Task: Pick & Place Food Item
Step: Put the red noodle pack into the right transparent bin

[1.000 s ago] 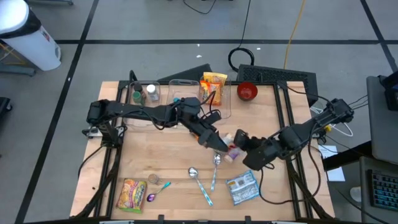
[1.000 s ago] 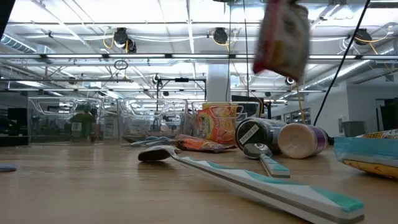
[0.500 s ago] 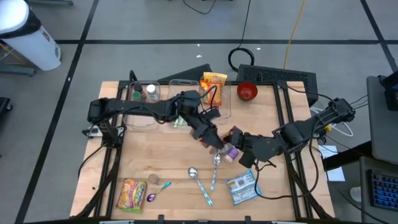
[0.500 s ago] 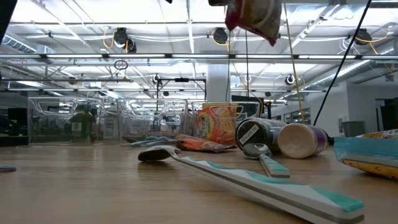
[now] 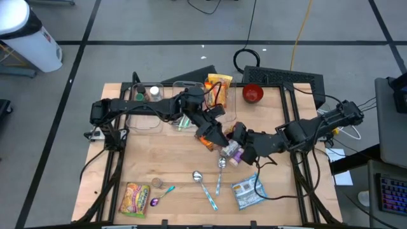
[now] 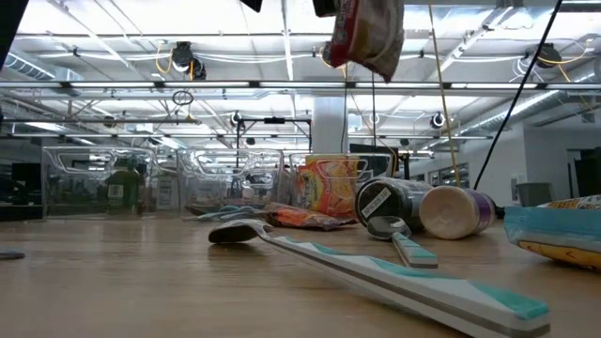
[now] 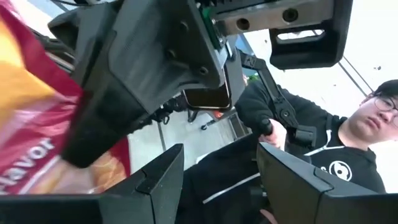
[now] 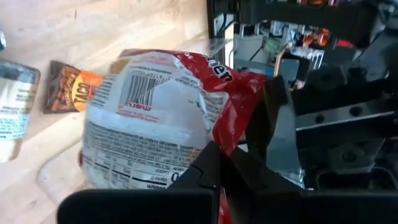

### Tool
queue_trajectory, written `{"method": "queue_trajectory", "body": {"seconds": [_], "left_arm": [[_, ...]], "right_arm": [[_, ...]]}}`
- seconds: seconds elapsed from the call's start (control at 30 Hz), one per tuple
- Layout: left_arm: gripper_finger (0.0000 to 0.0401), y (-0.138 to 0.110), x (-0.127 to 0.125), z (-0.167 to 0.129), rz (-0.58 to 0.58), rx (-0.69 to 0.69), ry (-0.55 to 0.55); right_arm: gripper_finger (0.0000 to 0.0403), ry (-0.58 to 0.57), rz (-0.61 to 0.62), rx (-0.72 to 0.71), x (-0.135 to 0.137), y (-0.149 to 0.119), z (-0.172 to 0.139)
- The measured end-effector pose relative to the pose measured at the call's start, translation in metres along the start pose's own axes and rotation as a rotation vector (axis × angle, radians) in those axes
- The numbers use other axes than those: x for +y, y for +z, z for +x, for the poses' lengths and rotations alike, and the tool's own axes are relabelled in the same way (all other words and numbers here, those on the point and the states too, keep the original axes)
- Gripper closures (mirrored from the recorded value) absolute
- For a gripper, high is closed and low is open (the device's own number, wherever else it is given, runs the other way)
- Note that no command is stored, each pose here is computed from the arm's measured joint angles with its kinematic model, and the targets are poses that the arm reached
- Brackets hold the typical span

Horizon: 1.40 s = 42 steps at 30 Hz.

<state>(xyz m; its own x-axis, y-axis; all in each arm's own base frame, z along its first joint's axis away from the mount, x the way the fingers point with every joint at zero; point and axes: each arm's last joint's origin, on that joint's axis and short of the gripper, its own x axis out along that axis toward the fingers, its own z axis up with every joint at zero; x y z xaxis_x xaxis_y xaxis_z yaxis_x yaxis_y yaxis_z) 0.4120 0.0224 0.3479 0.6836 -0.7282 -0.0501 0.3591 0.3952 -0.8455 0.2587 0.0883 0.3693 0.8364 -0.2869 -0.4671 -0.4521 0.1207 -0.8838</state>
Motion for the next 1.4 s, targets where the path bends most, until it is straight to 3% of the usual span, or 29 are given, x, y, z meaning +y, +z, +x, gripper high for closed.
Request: {"method": "queue_trajectory", "body": {"seconds": [0.33,0.63,0.77,1.0,1.4], "left_arm": [[0.0192,0.013,0.007,-0.021,0.078,-0.134,0.125],[0.0192,-0.008,-0.03,-0.046,0.339,-0.181,0.575],[0.0192,-0.015,-0.05,-0.043,0.366,-0.203,0.576],[0.0192,-0.028,-0.051,-0.029,0.322,-0.163,0.6],[0.0192,-0.028,-0.091,-0.021,0.415,-0.154,0.785]], "right_arm": [[0.0403,0.047,0.044,-0.033,0.003,-0.001,0.001],[0.0403,0.05,0.059,-0.036,0.003,-0.001,0.001],[0.0403,0.069,0.071,-0.07,0.003,-0.002,0.002],[0.0403,0.069,0.077,-0.049,0.001,-0.008,0.006],[0.0403,0.088,0.118,-0.06,-0.001,-0.016,0.012]]}}
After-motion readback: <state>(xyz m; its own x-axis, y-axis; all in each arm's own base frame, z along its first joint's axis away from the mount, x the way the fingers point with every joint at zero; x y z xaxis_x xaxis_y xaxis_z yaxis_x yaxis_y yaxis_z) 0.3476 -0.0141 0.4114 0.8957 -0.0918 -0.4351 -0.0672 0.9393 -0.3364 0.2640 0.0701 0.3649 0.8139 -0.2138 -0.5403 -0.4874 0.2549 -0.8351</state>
